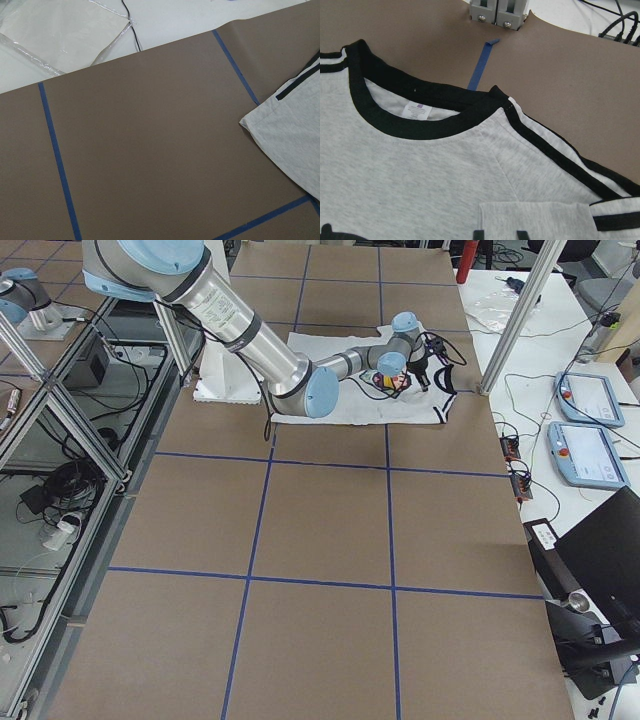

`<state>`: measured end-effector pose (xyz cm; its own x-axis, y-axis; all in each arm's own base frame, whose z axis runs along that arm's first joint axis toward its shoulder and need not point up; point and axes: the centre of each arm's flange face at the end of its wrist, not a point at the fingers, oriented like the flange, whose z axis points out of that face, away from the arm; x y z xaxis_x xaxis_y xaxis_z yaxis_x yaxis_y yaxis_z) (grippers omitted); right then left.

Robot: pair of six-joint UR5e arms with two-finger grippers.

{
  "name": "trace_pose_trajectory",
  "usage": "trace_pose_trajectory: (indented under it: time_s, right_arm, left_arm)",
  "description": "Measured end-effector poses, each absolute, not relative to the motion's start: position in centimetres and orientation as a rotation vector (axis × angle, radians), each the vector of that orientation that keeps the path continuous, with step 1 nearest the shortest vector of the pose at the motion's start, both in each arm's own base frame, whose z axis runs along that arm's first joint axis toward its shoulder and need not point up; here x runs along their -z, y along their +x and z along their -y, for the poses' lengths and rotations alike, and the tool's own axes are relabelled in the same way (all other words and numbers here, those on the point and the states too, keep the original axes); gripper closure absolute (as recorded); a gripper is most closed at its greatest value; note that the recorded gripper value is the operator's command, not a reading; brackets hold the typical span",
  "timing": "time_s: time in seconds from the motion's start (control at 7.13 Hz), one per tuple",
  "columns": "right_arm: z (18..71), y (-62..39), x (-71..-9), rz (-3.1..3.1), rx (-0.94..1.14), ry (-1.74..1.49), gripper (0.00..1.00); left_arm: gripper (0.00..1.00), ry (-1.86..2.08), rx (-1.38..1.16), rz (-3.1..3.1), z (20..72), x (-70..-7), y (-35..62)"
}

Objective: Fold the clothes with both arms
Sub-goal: 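Grasp the sleeve with the right gripper and fold it onto the shirt body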

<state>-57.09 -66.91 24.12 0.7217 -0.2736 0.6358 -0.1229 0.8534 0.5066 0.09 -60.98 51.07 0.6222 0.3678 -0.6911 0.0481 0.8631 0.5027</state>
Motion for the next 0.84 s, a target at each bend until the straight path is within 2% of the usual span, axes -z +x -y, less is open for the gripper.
trace_pose_trajectory:
  time_s: [0.42,0.84]
  right_arm:
    - [66.8,-55.9,-22.2,0.867,-0.044,0.491,0.00]
    - [66.6,-48.1,-19.6,0.926,-0.074,0.249,0.00]
  left_arm:
    - [0.00,0.539,-0.179,-0.908,62.4,-49.3,1.3]
    - [0.00,0.539,-0.054,-0.974,63.2,-46.8,11.1]
